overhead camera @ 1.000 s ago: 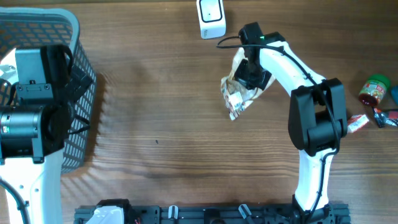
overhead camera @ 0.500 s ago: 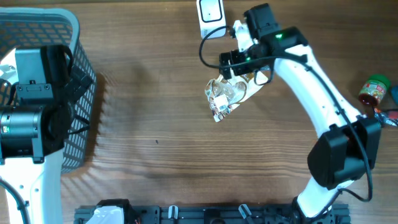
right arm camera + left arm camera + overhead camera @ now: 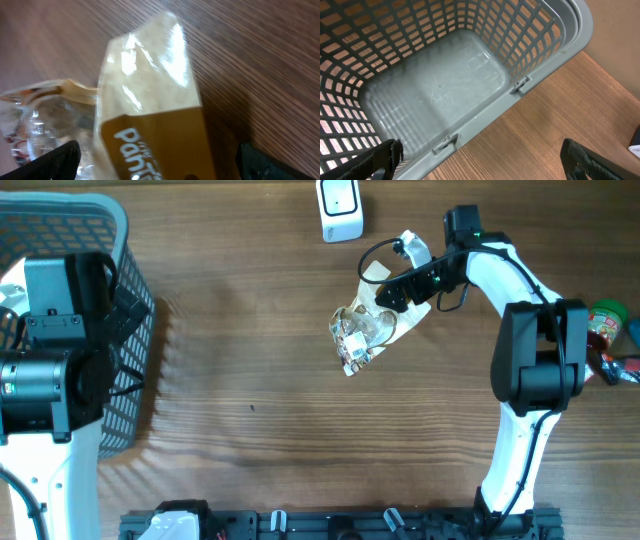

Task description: Scan the item barcode

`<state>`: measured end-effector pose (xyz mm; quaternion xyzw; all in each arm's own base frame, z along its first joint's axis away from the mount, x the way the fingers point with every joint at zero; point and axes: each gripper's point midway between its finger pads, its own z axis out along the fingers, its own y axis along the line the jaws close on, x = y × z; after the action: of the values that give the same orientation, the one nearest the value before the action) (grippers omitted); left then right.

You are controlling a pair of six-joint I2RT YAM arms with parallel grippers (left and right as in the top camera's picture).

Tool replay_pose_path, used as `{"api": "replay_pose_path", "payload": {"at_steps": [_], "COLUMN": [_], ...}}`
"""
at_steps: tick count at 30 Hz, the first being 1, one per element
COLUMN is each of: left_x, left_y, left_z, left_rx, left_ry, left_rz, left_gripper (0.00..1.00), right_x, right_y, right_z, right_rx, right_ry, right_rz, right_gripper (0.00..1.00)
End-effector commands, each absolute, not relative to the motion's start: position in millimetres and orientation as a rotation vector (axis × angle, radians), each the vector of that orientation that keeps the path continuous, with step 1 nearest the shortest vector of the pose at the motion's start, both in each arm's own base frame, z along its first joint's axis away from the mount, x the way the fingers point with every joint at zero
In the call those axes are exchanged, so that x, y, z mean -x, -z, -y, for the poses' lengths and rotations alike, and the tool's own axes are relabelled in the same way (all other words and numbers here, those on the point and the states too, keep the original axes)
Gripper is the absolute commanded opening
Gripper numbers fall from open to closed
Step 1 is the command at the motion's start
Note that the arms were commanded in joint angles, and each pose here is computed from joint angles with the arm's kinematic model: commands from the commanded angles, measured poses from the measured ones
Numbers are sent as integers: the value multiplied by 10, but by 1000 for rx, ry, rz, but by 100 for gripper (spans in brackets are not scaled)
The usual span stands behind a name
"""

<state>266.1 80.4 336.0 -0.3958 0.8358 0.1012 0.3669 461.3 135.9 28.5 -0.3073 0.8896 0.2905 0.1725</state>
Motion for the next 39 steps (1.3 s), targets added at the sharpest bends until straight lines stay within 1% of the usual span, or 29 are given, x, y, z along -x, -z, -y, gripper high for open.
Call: {"api": "replay_pose_path", "payload": {"at_steps": [1,3,4,5,7,8,9,11,12,13,14,16,19,21,22,24,26,27,30,33,36,37,38,39], "left_x": [-2663,-2663,-2663,-2663,-2663,-2663,-2663,-2663,-2663,-2663,-2663,-2663,-2663,-2663,-2663,-2663,-2663,-2663,-2663,-2663,-2663,-2663,-2663,-2663], "left_y": [-3382,-3382,-3382,-3382,-3382,-3381,-3382,-3382,-3382,-3382,-3382,-3382,-3382,-3382,-3381,-3382,-3382,-3382,-3382,-3382,-3382,-3382,-3381,-3382], "left_z": [-816,-816,-816,-816,-816,-816,-816,-816,-816,-816,-816,-816,-816,-816,-816,-816,-816,-816,-816,-816,-816,-816,-816,-816], "left_rx": [1009,1009,1009,1009,1009,1009,1009,1009,1009,1009,1009,1009,1009,1009,1009,1009,1009,1009,1009,1009,1009,1009,1009,1009], "left_ry": [-262,-262,-262,-262,-262,-263,-262,-262,-262,-262,-262,-262,-262,-262,-263,-262,-262,-262,-262,-262,-262,-262,-263,-262], "left_rz": [-2145,-2145,-2145,-2145,-2145,-2146,-2145,-2145,-2145,-2145,-2145,-2145,-2145,-2145,-2146,-2145,-2145,-2145,-2145,-2145,-2145,-2145,-2146,-2145], "left_gripper": [100,100,100,100,100,100,100,100,100,100,100,100,100,100,100,100,100,100,100,100,100,100,100,100], "right_x": [-4471,-4319,-4252,-4221,-4215,-4209,-4210,-4189,-4166,-4144,-4114,-4057,-3995,-3996,-3988,-3967,-3955,-3955,-3946,-3913,-3964,-3976,-4014,-4050], "right_y": [-426,-464,-458,-456,-456,-451,-428,-386,-332,-309,-270,-195,-61,43,158,259,274,274,273,188,40,-81,-326,-475], "right_z": [-1556,-1598,-1593,-1590,-1590,-1585,-1568,-1552,-1549,-1563,-1586,-1645,-1746,-1788,-1818,-1843,-1849,-1849,-1847,-1923,-1973,-2002,-2042,-2048], "right_rx": [930,963,986,988,983,982,949,960,973,977,980,996,1007,997,995,998,1000,1000,963,899,741,725,719,720], "right_ry": [-1010,-1094,-1106,-1115,-1119,-1117,-1110,-1082,-1060,-1065,-1076,-1095,-1114,-1091,-1064,-1044,-1047,-1047,-1054,-1152,-1212,-1247,-1284,-1279], "right_rz": [-2431,-2422,-2430,-2440,-2445,-2452,-2488,-2517,-2543,-2553,-2564,-2580,-2608,-2644,-2678,-2709,-2713,-2713,-2739,-2739,-2797,-2791,-2771,-2762], "right_gripper": [100,99,95,93,93,85,73,68,64,64,76,91,98,98,96,80,49,40,20,13,9,5,4,5]}}
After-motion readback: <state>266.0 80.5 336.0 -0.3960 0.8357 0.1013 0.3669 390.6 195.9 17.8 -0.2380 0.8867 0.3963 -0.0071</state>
